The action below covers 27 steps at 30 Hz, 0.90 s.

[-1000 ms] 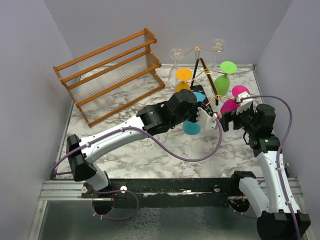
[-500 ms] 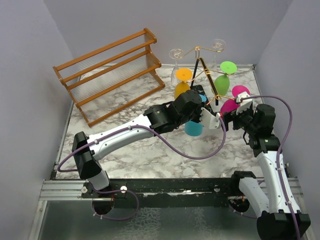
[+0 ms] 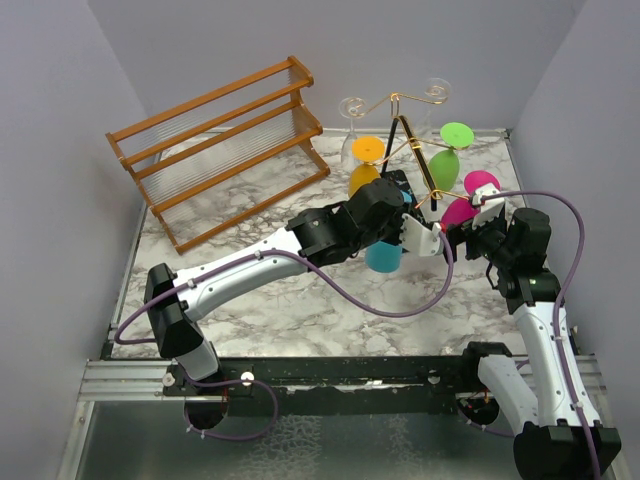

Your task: Place the wine glass upside down on the wine glass rack

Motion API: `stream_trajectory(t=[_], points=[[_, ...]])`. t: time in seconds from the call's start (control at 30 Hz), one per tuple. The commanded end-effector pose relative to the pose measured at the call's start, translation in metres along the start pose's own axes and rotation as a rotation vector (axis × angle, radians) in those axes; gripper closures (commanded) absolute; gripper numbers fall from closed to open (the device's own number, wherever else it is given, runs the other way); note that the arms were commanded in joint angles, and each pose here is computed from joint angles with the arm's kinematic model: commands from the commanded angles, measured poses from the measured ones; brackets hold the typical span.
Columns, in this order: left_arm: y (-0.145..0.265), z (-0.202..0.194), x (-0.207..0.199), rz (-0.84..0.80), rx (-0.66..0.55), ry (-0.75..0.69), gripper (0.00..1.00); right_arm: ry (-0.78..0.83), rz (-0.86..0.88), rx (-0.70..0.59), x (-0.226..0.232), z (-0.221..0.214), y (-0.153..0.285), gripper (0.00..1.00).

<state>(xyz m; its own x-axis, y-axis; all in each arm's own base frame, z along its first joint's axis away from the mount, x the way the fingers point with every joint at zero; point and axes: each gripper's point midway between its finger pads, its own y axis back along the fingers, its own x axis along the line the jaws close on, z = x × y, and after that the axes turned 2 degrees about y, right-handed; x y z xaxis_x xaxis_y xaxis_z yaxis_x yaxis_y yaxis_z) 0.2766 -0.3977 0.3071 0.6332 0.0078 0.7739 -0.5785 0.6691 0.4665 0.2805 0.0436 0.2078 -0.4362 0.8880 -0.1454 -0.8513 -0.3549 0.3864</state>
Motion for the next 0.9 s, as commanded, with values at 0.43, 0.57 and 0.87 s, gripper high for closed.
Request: stream_trajectory(t=[0.43,0.57,0.87], points=[[0.014,0.020,0.011,0.001,-0.085,0.080,0.75,0.032,0.000,-0.036,-0.002,0.009,0.002,0.05],[0.016,0.021,0.012,-0.005,-0.097,0.091,0.71,0.033,0.000,-0.036,-0.002,0.009,0.002,0.05],[0.021,0.026,0.012,-0.027,-0.126,0.129,0.66,0.035,0.001,-0.036,-0.001,0.008,0.001,0.05]])
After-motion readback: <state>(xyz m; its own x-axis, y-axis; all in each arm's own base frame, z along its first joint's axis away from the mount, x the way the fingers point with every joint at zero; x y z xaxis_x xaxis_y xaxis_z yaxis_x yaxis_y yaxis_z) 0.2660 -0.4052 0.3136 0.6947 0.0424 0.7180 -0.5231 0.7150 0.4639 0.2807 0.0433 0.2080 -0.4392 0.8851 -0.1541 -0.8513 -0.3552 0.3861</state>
